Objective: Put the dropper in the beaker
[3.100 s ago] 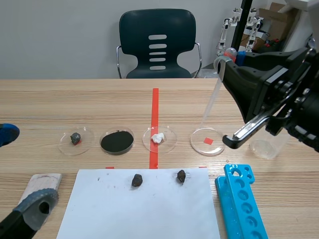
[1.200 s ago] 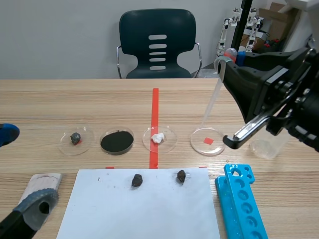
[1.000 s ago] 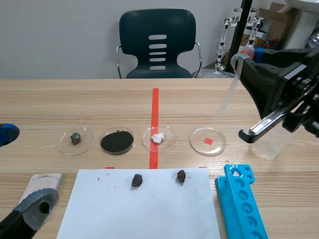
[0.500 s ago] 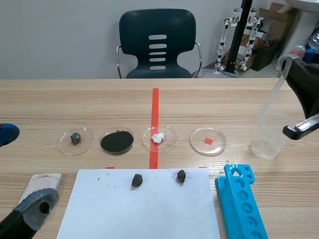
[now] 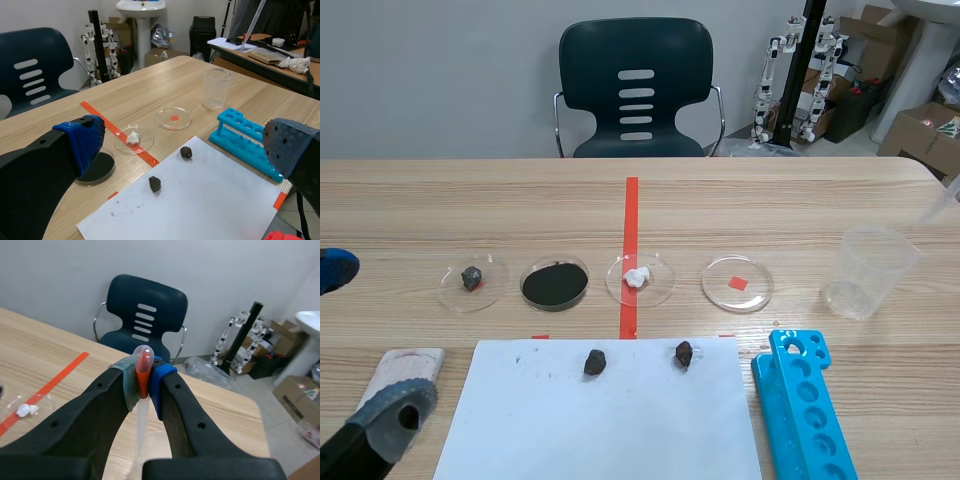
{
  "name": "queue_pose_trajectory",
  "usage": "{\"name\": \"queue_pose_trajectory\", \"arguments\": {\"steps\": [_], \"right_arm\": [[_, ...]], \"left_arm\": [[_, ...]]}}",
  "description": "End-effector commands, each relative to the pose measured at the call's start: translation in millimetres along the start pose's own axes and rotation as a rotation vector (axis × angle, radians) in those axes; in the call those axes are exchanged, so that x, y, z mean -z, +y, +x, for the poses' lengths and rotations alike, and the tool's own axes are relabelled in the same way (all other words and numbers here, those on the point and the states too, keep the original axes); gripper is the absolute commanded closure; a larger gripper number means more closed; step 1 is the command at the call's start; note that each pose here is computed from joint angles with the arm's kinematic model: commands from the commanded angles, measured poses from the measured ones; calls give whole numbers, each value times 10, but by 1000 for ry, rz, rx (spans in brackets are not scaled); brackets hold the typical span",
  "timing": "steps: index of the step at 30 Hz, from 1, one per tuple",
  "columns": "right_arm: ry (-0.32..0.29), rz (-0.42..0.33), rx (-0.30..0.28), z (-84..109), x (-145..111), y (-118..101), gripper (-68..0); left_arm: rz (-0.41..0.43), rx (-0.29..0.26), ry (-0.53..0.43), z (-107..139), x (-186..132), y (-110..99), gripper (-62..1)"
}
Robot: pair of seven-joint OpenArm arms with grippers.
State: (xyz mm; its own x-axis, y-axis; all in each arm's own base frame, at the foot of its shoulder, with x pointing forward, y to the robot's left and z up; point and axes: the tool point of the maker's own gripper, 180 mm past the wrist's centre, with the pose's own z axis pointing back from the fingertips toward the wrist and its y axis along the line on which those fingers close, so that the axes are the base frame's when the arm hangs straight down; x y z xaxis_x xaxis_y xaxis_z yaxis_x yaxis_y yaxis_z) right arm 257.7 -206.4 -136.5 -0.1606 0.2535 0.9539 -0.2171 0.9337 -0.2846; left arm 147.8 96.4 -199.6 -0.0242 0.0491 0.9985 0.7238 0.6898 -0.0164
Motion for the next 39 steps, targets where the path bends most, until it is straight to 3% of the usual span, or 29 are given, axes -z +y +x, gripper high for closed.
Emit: {"name": "queue_pose_trajectory", "arguments": {"steps": [1,8,21,30,39], "right_arm": [[-41,-17,-28,129,35,-82,-4],[-52,-63,-62,149,102,-244,-4],[-9,-153,-6,-261,305,-606,-4],[0,-80,60,-443,520,-418,-4],[60,-6,123,-778,695,-113,-4]], "left_arm": [[3,3,-31,88,11,8,-623],[3,3,-31,88,11,8,-623],[3,3,-31,88,11,8,-623],[3,3,-31,88,11,8,-623],[3,3,-32,89,11,8,-623]]}}
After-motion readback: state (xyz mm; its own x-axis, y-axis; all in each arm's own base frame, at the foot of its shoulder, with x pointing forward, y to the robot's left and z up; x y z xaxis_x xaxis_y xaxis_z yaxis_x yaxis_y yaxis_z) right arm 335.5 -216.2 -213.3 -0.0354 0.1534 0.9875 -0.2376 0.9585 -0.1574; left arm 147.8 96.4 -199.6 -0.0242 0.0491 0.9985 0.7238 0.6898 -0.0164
